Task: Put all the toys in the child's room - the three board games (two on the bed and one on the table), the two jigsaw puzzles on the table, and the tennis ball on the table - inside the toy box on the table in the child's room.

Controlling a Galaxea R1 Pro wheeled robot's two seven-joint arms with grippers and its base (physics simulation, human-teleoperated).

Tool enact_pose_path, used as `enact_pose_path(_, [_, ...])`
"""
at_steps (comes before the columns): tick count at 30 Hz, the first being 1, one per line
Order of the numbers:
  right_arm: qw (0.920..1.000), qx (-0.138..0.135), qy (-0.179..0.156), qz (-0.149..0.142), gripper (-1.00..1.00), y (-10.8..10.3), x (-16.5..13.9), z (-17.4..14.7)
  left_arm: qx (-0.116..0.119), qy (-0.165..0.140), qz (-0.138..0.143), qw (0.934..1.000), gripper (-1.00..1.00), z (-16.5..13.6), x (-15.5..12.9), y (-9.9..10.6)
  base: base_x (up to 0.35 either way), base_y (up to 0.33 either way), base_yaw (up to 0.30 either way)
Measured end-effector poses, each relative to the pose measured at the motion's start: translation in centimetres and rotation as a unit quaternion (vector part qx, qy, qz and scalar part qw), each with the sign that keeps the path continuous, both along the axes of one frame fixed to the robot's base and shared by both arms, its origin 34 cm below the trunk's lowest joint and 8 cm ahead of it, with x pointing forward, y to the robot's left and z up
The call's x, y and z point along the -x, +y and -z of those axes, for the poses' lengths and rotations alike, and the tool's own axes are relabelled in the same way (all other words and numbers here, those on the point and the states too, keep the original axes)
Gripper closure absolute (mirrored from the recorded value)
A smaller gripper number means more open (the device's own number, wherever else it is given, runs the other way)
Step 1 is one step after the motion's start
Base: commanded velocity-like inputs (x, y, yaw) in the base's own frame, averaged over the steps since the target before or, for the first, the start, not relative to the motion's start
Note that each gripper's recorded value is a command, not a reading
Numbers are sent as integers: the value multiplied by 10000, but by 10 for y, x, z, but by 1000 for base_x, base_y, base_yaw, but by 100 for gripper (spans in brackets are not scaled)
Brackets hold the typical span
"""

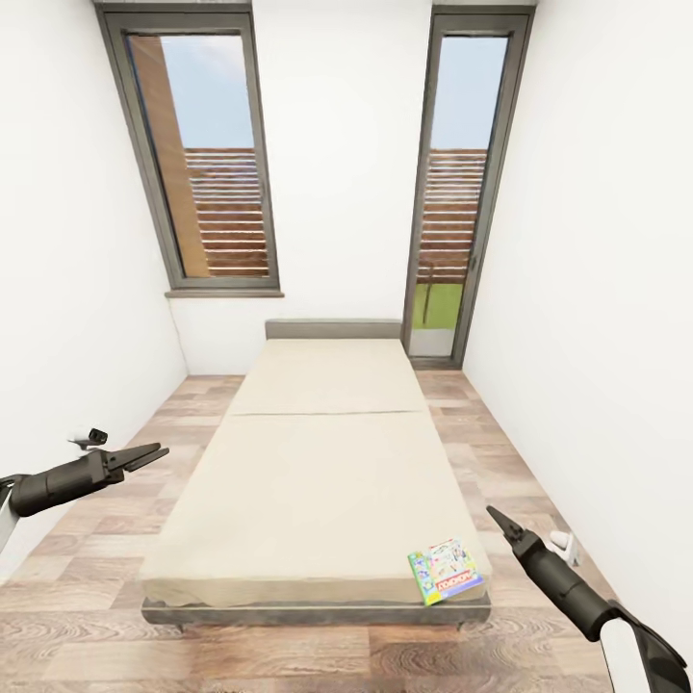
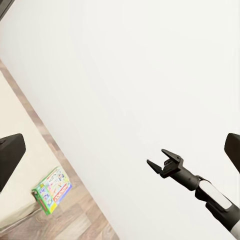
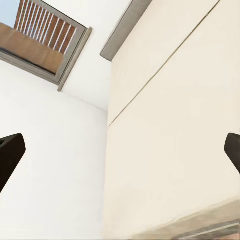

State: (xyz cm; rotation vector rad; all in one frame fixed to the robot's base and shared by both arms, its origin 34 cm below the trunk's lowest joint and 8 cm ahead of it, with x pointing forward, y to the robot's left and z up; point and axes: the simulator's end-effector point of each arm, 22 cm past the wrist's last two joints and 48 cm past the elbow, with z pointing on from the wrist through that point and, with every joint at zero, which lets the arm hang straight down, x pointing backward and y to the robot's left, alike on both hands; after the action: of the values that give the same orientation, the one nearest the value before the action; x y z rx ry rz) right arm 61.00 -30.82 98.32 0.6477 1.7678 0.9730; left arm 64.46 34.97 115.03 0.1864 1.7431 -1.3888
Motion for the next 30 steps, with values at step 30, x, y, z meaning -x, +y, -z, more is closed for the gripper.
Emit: enact_pose_path(30, [10000, 20, 14, 22, -100, 0, 0, 1, 4, 1, -1, 10000, -100, 0, 0, 0, -64, -21, 0])
